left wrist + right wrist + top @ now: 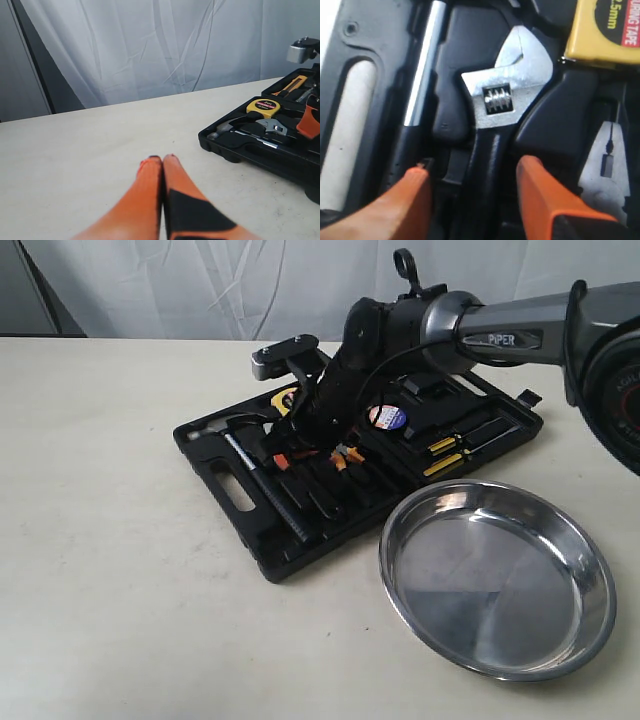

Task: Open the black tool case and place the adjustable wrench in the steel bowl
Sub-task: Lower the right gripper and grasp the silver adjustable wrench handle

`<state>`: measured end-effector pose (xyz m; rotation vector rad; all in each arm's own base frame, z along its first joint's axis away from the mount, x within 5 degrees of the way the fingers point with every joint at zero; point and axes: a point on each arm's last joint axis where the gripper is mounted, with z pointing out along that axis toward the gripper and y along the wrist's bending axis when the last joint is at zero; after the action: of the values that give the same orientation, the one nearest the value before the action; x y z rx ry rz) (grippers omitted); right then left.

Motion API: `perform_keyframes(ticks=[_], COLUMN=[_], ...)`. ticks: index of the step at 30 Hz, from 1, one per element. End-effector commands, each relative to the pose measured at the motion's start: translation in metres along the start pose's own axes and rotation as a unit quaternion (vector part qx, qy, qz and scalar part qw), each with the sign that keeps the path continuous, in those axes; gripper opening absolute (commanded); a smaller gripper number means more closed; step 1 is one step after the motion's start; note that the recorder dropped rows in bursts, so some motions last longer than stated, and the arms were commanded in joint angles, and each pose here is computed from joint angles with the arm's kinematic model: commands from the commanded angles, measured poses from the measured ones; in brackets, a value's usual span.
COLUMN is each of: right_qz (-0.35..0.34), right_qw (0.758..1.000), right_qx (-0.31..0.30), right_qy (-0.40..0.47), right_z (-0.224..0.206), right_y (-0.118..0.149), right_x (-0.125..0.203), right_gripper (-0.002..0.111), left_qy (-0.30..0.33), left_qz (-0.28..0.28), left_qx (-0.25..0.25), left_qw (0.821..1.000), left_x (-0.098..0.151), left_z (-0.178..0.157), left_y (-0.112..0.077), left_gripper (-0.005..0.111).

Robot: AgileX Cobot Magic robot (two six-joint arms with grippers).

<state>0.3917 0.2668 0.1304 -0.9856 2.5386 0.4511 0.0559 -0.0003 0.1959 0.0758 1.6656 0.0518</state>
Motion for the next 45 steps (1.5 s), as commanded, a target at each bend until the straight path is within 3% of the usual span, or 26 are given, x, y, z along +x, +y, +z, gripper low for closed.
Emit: perform_keyframes(ticks=[1,9,14,20,29,39,45], right_qz=[-0.006,-0.001,0.001,-0.004,-0.024,-0.020,-0.034], right_qw=[1.000,1.000,0.999,0.999,0.999,1.000,0.999], right_qx=[0.016,0.013,0.006,0.000,0.012,-0.013,-0.012], right_qy=[-0.002,0.025,0.047,0.046,-0.030,0.004,0.029], right_z=[0.014,0.037,0.042,0.028,-0.040,-0.047,-0.074], right_y=[-0.007,-0.012,-0.011,-0.007,0.005,0.011,0.017], right_x=[0.003,0.017,0.023,0.017,-0.016,-0.011,-0.010], right_gripper=[0.047,0.043,0.000,0.000,0.000,0.000,-0.001], left_qy=[-0.002,-0.002,-0.002,-0.001,-0.001,-0.002,-0.002], left_qz=[-0.001,-0.001,-0.001,-0.001,-0.001,-0.001,-0.001], left_qx=[0.001,0.001,0.001,0.001,0.001,0.001,0.001], left_qw=[1.000,1.000,1.000,1.000,1.000,1.000,1.000], left_x=[-0.001,-0.001,-0.001,-0.001,-0.001,-0.001,-0.001], left_z=[0.000,0.000,0.000,0.000,0.000,0.000,0.000], left_y=[0.000,0.000,0.000,0.000,0.000,0.000,0.000], left_gripper=[0.000,0.000,0.000,0.000,0.000,0.000,0.000])
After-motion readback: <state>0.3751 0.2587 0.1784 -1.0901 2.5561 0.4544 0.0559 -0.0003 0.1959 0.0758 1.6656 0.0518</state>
